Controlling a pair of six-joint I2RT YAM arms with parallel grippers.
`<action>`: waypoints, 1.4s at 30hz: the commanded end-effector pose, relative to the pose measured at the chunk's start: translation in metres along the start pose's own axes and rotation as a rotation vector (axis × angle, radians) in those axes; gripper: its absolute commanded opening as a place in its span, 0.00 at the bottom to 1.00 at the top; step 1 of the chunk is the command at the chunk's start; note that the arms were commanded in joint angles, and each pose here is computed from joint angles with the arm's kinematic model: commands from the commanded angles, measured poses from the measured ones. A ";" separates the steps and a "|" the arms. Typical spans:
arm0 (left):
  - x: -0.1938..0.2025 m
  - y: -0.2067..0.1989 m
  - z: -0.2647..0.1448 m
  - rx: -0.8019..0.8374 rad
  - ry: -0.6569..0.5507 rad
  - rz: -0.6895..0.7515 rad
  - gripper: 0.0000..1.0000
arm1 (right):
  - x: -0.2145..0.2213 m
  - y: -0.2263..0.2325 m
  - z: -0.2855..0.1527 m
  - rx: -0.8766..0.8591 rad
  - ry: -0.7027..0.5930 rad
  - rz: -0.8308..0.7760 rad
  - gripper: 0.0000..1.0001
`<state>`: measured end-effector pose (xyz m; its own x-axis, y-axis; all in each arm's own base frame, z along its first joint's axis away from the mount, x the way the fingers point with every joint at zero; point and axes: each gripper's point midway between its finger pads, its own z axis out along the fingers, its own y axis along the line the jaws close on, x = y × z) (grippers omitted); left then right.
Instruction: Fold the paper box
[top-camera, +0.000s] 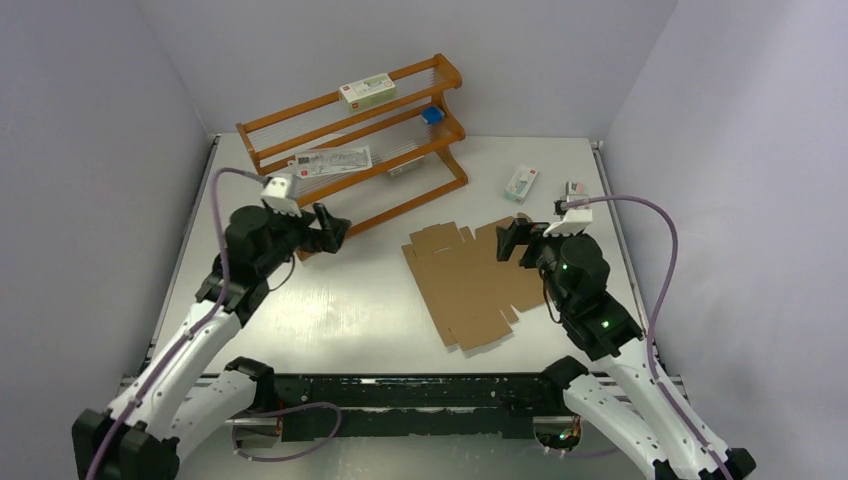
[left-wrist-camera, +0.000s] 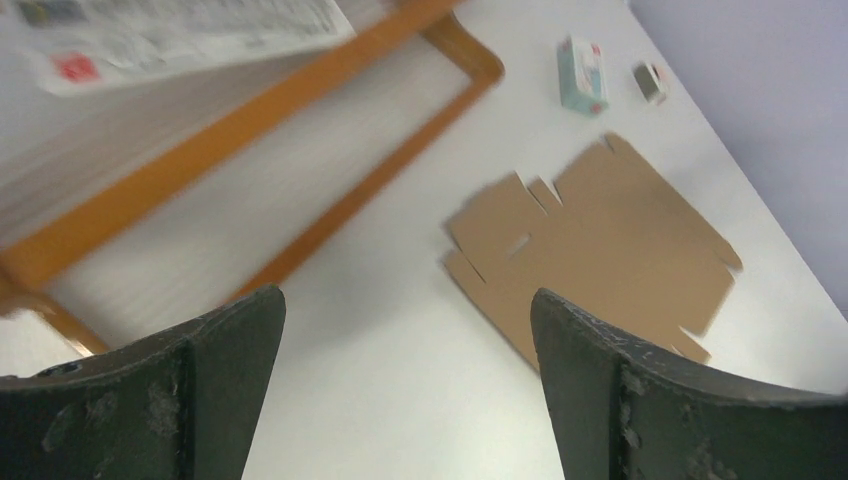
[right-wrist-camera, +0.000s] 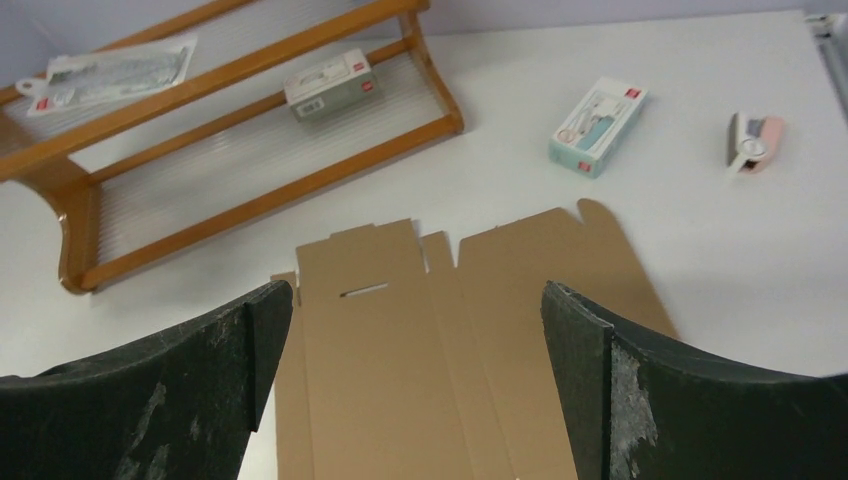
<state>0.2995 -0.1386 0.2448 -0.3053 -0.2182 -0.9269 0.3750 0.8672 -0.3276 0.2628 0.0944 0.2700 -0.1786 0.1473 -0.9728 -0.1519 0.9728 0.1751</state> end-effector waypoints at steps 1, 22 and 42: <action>0.029 -0.033 0.013 0.043 0.116 -0.027 0.97 | 0.012 0.018 0.008 -0.081 0.029 0.024 1.00; 0.161 -0.005 0.106 -0.157 0.326 -0.142 0.97 | 0.049 0.032 0.030 -0.135 0.116 0.011 1.00; 0.161 0.119 0.169 -0.437 0.291 -0.176 0.97 | 0.055 0.037 0.041 -0.143 0.141 0.008 1.00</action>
<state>0.4195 -0.1772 0.0312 -0.6161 -0.2688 -0.7403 -0.0118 0.9430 -0.3326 0.2844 0.1390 0.2045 -0.3385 0.0971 -0.9360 -0.2643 0.9448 0.1936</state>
